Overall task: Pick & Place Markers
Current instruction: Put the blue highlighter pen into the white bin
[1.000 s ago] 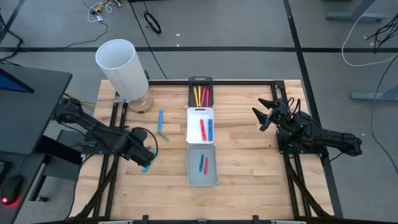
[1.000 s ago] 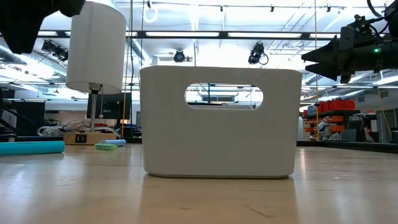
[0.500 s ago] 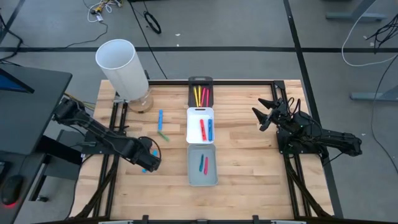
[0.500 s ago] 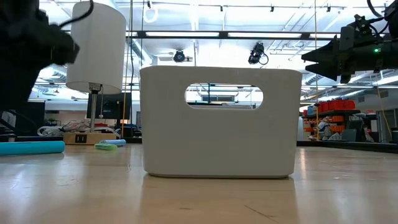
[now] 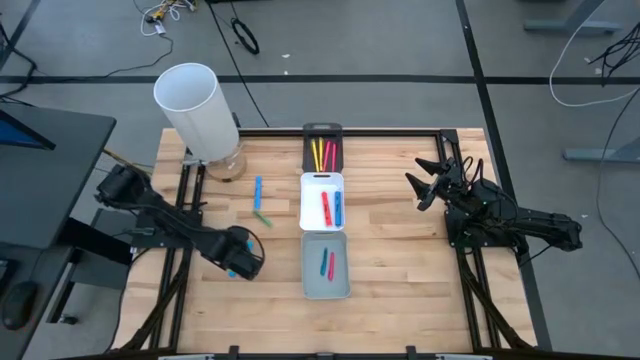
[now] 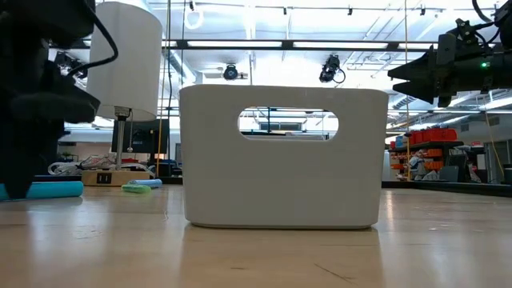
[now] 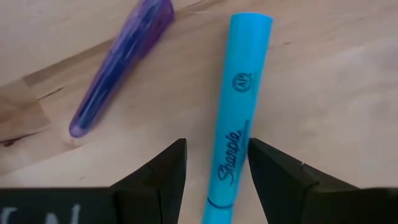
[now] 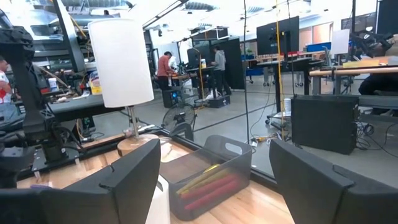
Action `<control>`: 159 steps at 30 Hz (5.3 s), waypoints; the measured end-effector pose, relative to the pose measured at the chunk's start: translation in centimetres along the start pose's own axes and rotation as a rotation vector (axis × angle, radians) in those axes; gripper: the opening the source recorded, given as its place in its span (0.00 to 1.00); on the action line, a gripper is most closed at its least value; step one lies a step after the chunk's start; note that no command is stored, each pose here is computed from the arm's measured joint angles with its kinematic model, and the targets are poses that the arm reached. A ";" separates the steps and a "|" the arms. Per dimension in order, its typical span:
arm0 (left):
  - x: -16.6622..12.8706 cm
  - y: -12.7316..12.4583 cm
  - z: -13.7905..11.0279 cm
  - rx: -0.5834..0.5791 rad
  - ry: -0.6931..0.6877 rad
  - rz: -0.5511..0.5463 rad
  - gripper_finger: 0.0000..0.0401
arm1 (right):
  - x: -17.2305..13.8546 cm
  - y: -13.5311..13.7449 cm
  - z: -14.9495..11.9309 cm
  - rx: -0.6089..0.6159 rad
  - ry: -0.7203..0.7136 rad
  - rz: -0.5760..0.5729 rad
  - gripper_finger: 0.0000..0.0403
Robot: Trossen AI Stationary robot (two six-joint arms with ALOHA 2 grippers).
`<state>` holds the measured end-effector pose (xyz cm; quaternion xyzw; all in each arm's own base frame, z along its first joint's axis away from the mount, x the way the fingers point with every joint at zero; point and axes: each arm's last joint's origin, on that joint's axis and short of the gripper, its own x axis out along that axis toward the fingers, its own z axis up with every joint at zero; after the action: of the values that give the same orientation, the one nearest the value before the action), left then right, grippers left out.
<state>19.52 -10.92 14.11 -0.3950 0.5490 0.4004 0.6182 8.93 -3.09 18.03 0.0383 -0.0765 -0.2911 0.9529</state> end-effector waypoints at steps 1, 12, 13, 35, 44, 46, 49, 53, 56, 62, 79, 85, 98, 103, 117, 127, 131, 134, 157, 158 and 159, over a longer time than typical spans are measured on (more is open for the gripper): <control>0.2 0.0 0.0 0.001 -0.001 0.008 0.44 | 0.0 0.0 0.0 0.000 0.000 0.000 0.75; 0.5 -0.3 -0.1 0.008 0.003 0.006 0.44 | 0.0 0.0 0.0 0.000 0.000 0.000 0.75; 0.5 -0.3 -0.1 0.009 0.007 0.007 0.44 | 0.0 0.0 0.0 0.000 0.000 0.000 0.75; 0.5 -0.6 0.1 -0.047 -0.017 -0.020 0.16 | 0.0 0.0 0.0 0.000 0.000 0.000 0.75; -2.0 -0.3 0.8 -0.116 0.013 -0.158 0.16 | 0.0 0.0 0.0 0.000 0.000 0.000 0.75; -2.8 -0.2 1.0 -0.124 0.020 -0.183 0.16 | 0.0 0.0 0.0 0.000 0.000 0.000 0.75; -4.5 -0.5 1.3 -0.136 0.021 -0.229 0.16 | 0.0 0.0 0.0 0.000 0.000 0.001 0.75; -7.3 -1.0 1.7 -0.123 0.008 -0.199 0.16 | 0.0 0.0 0.0 0.000 0.000 0.001 0.75; -9.6 -1.3 2.0 -0.128 -0.013 -0.186 0.16 | 0.0 0.0 0.0 0.000 0.000 0.000 0.75; -13.3 -2.0 2.4 -0.150 -0.049 -0.226 0.16 | 0.0 0.0 0.0 0.000 0.000 0.000 0.75; -16.6 -8.2 1.9 -0.156 -0.058 -0.205 0.16 | 0.0 0.0 0.0 0.000 0.000 0.000 0.75; -16.4 -9.1 3.5 -0.220 -0.063 -0.208 0.16 | 0.0 0.0 0.0 0.000 0.000 0.001 0.75; -15.7 -11.3 10.1 -0.229 -0.102 -0.240 0.16 | 0.0 0.0 0.0 -0.001 0.003 0.000 0.75; -15.6 -12.0 13.5 -0.222 -0.131 -0.239 0.16 | 0.0 0.0 0.0 -0.001 0.001 0.000 0.75; -13.1 -12.3 22.0 -0.274 -0.176 -0.268 0.16 | 0.0 0.0 0.0 0.000 0.000 0.000 0.75; -12.4 -10.7 24.9 -0.323 -0.169 -0.241 0.16 | 0.0 0.0 0.0 0.000 0.000 0.000 0.75; -12.4 -10.8 24.8 -0.307 -0.153 -0.247 0.16 | 0.0 0.0 0.0 0.000 0.000 0.000 0.75; -12.3 -10.7 24.7 -0.311 -0.147 -0.232 0.16 | 0.0 0.0 0.0 0.000 -0.001 0.000 0.75; -5.3 -13.2 25.1 -0.353 -0.084 -0.082 0.16 | 0.0 0.0 -0.1 -0.003 0.007 0.000 0.75; -4.9 -13.2 25.1 -0.350 -0.078 -0.066 0.16 | 0.0 0.0 -0.1 -0.003 0.007 0.000 0.75; -4.5 -13.3 25.1 -0.350 -0.076 -0.056 0.16 | 0.0 0.0 -0.1 -0.003 0.007 -0.001 0.75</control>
<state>40.61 7.23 21.36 -0.4963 0.4359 0.4871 0.5713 8.98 -3.11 17.97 0.0379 -0.0725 -0.2916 0.9530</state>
